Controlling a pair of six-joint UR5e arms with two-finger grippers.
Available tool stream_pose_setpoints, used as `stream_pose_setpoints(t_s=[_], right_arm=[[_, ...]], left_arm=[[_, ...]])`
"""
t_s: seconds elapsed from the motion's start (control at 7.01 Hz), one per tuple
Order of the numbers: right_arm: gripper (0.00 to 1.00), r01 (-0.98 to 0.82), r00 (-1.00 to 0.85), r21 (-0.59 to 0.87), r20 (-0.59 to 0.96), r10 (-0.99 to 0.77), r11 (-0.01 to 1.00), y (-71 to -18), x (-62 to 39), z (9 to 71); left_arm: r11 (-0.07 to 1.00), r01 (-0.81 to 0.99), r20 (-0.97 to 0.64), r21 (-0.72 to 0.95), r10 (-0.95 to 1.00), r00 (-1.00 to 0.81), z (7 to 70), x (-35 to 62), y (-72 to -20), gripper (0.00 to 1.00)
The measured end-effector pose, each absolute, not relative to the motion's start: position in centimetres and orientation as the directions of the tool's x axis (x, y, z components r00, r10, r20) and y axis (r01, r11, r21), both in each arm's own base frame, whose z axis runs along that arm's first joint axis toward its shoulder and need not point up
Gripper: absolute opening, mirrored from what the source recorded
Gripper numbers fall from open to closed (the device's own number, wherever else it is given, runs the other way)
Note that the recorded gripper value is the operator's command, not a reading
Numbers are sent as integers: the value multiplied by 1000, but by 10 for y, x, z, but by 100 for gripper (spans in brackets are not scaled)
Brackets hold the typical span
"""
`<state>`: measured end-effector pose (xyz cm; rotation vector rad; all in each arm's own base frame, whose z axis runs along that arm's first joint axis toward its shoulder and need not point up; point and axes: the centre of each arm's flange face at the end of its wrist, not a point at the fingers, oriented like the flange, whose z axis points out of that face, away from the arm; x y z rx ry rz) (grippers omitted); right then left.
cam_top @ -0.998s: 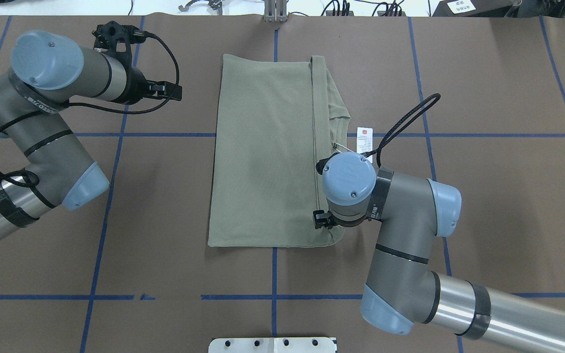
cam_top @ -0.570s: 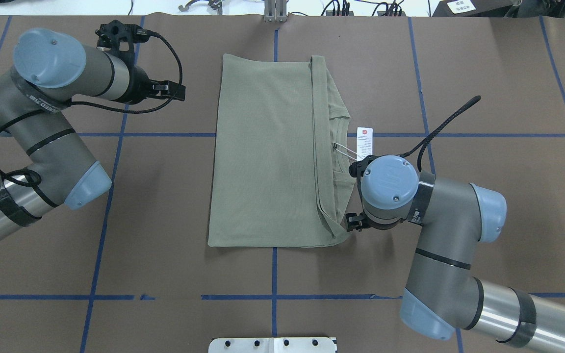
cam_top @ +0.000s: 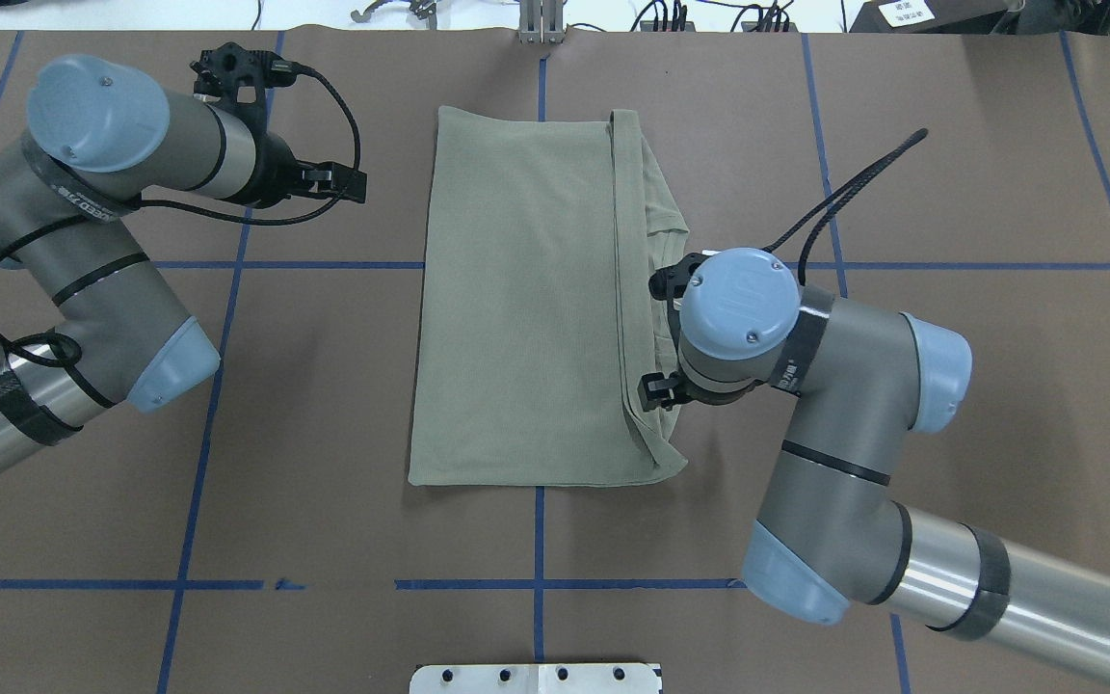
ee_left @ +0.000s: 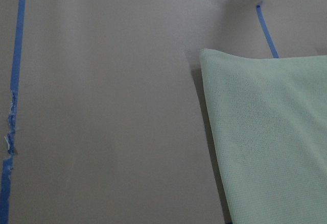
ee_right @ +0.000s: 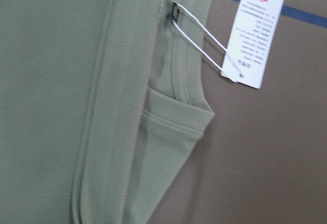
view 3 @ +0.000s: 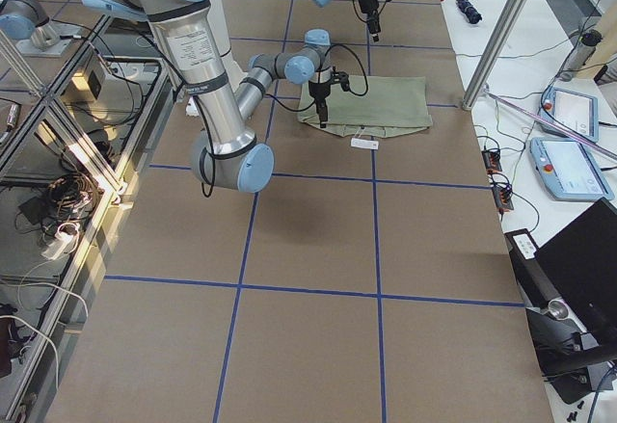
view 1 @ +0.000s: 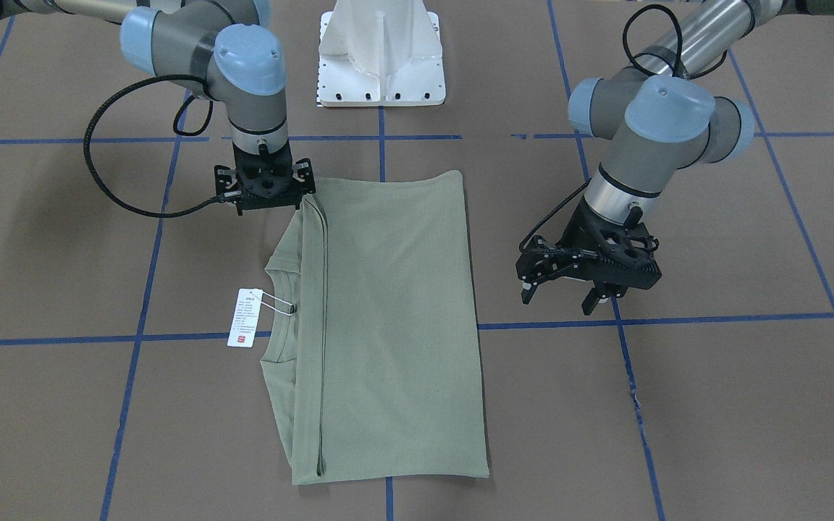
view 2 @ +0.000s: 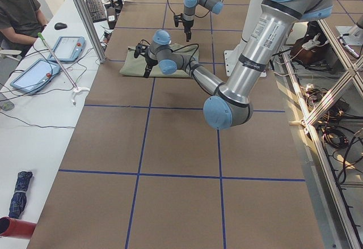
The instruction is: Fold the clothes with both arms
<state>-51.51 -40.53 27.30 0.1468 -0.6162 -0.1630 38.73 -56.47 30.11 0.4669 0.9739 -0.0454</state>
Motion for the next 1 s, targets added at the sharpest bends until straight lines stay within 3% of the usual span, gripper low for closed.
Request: stream_pose_setpoints(t_s=[1.0], right_arm=[[100, 156, 806, 169, 548, -224, 973, -400, -564, 295]], left_arm=[[900, 243, -805, 362, 171, 568, 300, 388, -566, 100]])
